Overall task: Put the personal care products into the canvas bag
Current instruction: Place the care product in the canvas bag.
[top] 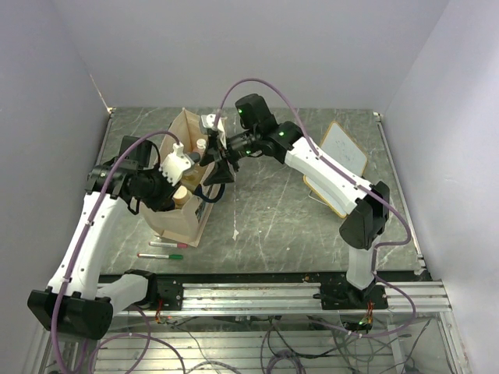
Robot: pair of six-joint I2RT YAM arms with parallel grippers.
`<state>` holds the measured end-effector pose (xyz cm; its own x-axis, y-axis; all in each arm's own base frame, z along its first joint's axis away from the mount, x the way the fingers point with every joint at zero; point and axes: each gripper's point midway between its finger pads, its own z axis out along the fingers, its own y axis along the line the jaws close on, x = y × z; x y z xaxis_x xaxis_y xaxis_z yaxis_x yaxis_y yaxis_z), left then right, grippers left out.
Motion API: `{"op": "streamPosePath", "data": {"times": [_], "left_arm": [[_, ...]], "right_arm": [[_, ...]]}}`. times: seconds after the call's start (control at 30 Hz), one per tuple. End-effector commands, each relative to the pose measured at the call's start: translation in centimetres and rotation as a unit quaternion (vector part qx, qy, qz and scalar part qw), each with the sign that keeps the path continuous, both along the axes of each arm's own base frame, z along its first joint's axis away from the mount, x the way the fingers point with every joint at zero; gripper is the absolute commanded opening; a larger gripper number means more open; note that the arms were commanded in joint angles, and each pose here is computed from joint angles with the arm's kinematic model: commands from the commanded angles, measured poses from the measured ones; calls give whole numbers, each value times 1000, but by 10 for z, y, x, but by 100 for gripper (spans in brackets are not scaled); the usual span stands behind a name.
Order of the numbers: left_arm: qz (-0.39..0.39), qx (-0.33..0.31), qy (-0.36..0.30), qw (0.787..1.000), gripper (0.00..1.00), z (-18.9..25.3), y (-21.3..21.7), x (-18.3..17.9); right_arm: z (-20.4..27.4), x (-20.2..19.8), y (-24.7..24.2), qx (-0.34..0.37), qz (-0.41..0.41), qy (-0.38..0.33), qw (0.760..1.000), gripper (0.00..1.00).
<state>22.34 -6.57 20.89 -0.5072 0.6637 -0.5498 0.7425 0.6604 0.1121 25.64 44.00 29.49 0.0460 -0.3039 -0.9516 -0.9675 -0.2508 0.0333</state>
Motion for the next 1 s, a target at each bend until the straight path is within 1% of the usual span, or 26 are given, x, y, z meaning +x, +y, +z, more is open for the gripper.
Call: {"op": "streamPosePath", "data": {"times": [0.0, 0.13, 0.23, 0.5, 0.67, 0.83, 0.97], "left_arm": [[-21, 26, 5, 999, 7, -8, 6, 3], [-34, 38, 22, 998, 7, -13, 8, 1], [-32, 42, 24, 998, 7, -15, 9, 3], [-21, 29, 22, 999, 7, -20, 6, 6], [-12, 42, 23, 999, 13, -31, 11, 7], [-41, 14, 27, 999, 19, -36, 0, -1], [-45, 15, 15, 999, 17, -36, -1, 2]], "right_arm": [[-2, -9, -11, -12, 6, -15, 1000, 63], [-7, -11, -19, -22, 1, -26, 999, 63], [-11, -13, -24, -29, -4, -32, 999, 63], [-11, -19, -29, -26, 2, -40, 999, 64], [-11, -19, -30, -27, 3, -45, 999, 64], [-17, -19, -33, -34, 0, -50, 998, 64], [-20, -21, -36, -37, -1, -52, 998, 64]]}}
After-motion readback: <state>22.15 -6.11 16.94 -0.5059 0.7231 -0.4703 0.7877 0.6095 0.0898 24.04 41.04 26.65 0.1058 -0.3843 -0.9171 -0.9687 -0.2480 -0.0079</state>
